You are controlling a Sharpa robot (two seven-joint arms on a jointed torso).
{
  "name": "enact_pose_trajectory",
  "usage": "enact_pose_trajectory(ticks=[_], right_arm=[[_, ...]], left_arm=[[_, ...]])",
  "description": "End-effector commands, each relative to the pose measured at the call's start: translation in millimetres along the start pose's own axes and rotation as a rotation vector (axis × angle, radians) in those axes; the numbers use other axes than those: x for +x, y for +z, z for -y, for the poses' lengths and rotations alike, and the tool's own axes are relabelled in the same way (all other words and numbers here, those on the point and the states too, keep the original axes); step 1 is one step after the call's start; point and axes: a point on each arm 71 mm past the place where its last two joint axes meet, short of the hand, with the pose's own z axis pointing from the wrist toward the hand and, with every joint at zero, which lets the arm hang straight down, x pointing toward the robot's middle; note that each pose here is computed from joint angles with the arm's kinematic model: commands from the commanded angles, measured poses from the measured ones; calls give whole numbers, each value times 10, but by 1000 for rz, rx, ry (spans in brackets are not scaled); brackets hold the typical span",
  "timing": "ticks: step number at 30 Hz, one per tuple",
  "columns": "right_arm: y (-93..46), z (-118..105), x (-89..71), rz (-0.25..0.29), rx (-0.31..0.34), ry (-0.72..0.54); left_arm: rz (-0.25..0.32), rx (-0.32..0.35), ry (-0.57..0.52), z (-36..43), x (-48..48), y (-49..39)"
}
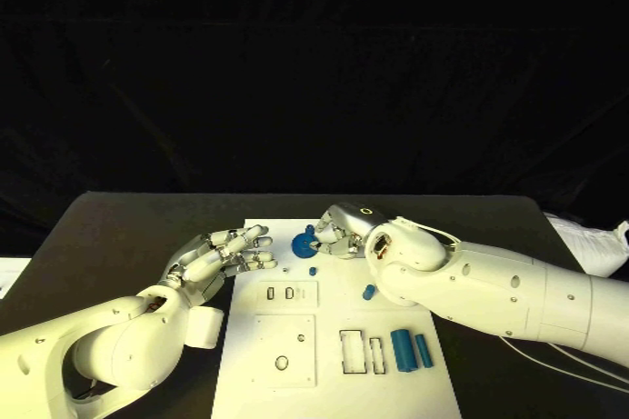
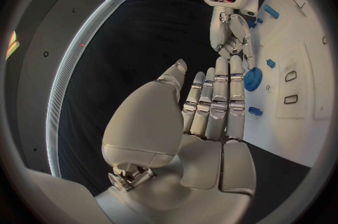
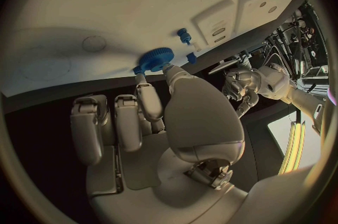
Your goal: Assemble the parts on the task board
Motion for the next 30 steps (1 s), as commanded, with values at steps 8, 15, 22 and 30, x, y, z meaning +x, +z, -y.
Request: enact_pose_trajectory(ticks=[8, 15, 22, 30], right_arm=[[-316, 666, -447, 120, -59, 365], [-602, 1149, -594, 84, -17, 380], [-800, 1453, -583, 41, 18, 310], [-880, 1618, -424, 3, 52, 266]], left_arm=[[-6, 10, 3, 16, -25, -2], [-6, 10, 3, 3, -30, 14], [-9, 7, 0, -27, -25, 34], [-10, 3, -2, -55, -22, 49]])
